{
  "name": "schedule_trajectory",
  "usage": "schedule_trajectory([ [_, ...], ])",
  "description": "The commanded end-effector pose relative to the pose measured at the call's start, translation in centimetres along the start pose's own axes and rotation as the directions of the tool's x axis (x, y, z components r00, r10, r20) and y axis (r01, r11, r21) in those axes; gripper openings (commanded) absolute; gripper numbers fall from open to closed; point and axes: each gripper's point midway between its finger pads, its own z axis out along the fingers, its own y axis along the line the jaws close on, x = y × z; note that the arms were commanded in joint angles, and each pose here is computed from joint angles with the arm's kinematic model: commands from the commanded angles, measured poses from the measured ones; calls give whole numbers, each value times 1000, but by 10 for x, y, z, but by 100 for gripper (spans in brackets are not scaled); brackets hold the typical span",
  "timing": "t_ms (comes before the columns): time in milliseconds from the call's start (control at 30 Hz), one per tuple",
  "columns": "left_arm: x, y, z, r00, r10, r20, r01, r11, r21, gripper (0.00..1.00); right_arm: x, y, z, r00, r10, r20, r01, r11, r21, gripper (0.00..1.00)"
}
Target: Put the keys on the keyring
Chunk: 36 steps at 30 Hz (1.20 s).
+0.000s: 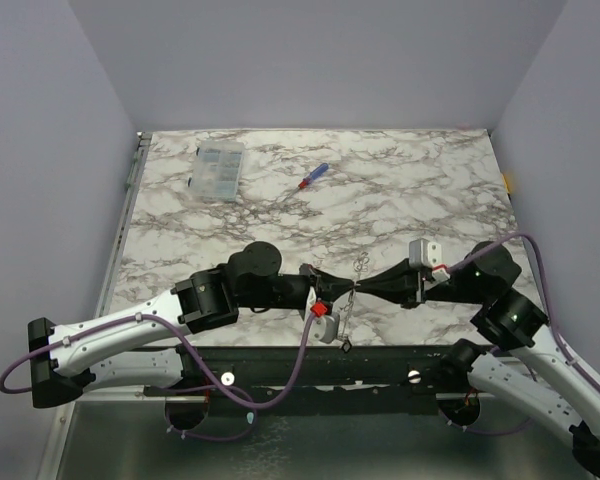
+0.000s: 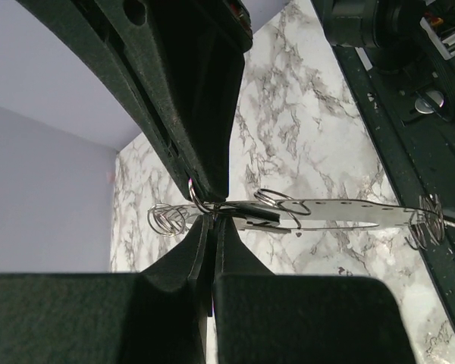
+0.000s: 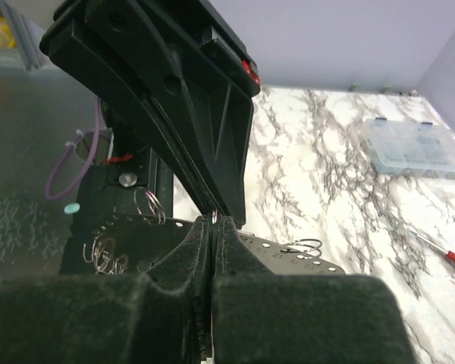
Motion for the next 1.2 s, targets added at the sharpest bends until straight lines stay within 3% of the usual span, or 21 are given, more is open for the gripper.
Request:
schedule_trajectory([
  [0, -3, 9, 1, 999, -47, 10, 48, 998, -48, 0, -36, -20, -3, 980, -31, 199, 3, 990, 138, 1],
  [200, -2, 25, 3, 988, -147, 45, 153, 972, -178, 0, -56, -37, -15, 898, -20, 440, -106, 959, 261, 1],
  [400, -2, 47, 3, 962, -247, 113, 271, 910, -315, 0, -52, -59, -21, 849, -13, 529, -201, 917, 345, 1],
  [567, 7, 65, 6, 934, -325, 147, 356, 835, -420, 0, -57, -81, -34, 756, -21, 655, -320, 860, 397, 1],
  [800, 17, 89, 11, 893, -400, 204, 444, 721, -532, 0, -56, -101, -26, 681, -33, 732, -373, 844, 386, 1],
  [933, 13, 91, 16, 888, -403, 221, 457, 723, -519, 0, -63, -109, -22, 659, -53, 750, -372, 844, 386, 0],
  [1167, 13, 84, 17, 894, -392, 219, 447, 743, -498, 0, -75, -104, -6, 676, -44, 736, -308, 890, 336, 1],
])
